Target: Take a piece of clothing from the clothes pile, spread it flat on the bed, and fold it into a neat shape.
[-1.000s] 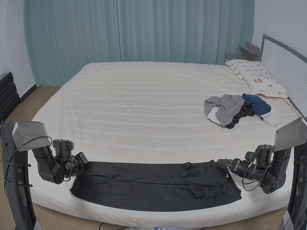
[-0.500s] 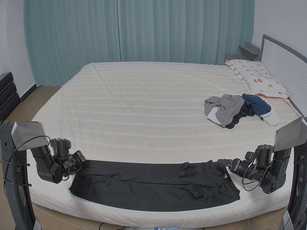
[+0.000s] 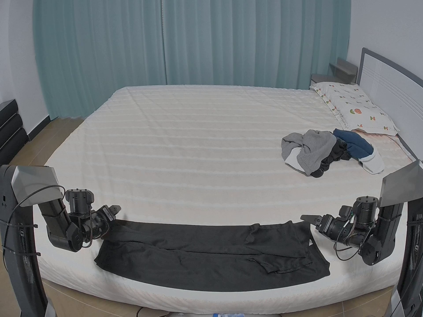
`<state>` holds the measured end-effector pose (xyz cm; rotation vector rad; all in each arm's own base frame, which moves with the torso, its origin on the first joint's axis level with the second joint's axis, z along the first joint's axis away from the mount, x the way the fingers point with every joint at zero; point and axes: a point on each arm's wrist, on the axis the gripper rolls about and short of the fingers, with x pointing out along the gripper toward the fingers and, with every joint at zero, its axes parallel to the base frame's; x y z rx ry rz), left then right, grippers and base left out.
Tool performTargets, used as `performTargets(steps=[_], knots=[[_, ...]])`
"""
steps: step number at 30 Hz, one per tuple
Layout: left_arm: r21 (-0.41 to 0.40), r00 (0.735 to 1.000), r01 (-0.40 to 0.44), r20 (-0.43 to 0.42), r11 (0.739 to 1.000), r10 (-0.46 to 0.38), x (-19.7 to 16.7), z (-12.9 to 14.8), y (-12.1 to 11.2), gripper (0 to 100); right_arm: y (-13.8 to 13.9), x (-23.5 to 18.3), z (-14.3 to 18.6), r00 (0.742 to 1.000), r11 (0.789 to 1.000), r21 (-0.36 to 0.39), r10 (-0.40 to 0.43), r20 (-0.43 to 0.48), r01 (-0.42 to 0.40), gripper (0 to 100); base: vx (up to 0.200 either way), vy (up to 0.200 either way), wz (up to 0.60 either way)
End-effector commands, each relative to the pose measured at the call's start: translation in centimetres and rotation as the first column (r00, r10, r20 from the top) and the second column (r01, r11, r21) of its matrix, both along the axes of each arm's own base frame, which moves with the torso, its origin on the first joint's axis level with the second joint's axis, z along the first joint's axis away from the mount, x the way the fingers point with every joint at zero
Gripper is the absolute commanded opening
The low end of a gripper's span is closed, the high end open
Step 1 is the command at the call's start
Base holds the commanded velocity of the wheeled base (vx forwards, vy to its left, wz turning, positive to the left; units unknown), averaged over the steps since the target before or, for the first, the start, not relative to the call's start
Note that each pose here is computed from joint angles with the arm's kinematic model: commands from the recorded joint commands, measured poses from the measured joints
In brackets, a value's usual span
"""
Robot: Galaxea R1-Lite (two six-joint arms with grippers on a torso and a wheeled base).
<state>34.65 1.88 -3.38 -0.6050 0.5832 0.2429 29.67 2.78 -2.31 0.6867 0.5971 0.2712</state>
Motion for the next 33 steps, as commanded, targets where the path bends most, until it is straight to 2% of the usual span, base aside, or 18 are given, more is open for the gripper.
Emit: performTargets(steps=[1, 4, 5, 8, 9, 17, 23, 25, 33], knots=[[-0.025, 0.998, 0.02, 0.057, 0.999, -0.019, -0.9, 2.7, 0.3, 100, -0.1, 1.1, 2.6, 0.996, 1.0, 0.012, -0.014, 0.087, 0.013, 100, 0.0, 0.0, 0.0], [-0.033, 0.997, 0.031, 0.065, 0.999, -0.029, -1.2, 3.2, 0.3, 100, -0.1, 1.2, 3.1, 0.996, 1.0, 0.01, -0.018, 0.083, 0.018, 100, 0.0, 0.0, 0.0], [-0.041, 0.997, 0.046, 0.066, 0.998, -0.043, -1.6, 3.6, 0.2, 100, -0.2, 1.1, 3.9, 0.998, 1.0, 0.006, -0.028, 0.049, 0.027, 100, 0.0, 0.0, 0.0], [-0.042, 0.997, 0.049, 0.061, 0.998, -0.046, -1.6, 3.4, 0.1, 100, -0.6, 0.3, 4.2, 0.999, 0.999, 0.015, -0.046, 0.023, 0.045, 100, -0.2, 0.0, 0.0], [-0.043, 0.997, 0.05, 0.058, 0.998, -0.047, -1.5, 3.3, 0.1, 100, -0.9, -1.1, 4.2, 0.998, 0.997, 0.035, -0.064, -0.02, 0.064, 100, -0.2, 0.0, 0.0], [-0.068, 0.999, 0.046, 0.033, 0.997, -0.044, -2.1, 2.8, -0.1, 100, -1.6, -5.0, 4.4, 0.986, 0.98, 0.132, -0.135, -0.093, 0.147, 100, -0.2, 0.0, 0.0], [-0.155, 0.999, 0.047, 0.006, 0.987, -0.046, -2.8, 2.5, -0.4, 100, -2.3, -4.8, 3.2, 0.968, 0.944, 0.235, -0.199, -0.154, 0.232, 100, 0.0, 0.0, 0.0], [-0.18, 0.999, 0.037, -0.003, 0.983, -0.038, -3.0, 2.4, -0.4, 100, -2.3, -4.8, 3.1, 0.966, 0.941, 0.242, -0.201, -0.164, 0.237, 100, 0.0, 0.0, 0.0], [-0.192, 0.996, 0.04, -0.076, 0.98, -0.056, -5.2, 1.4, -0.6, 100, -1.9, -5.5, 2.9, 0.96, 0.935, 0.263, -0.185, -0.21, 0.238, 100, 0.0, 0.0, 0.0]])
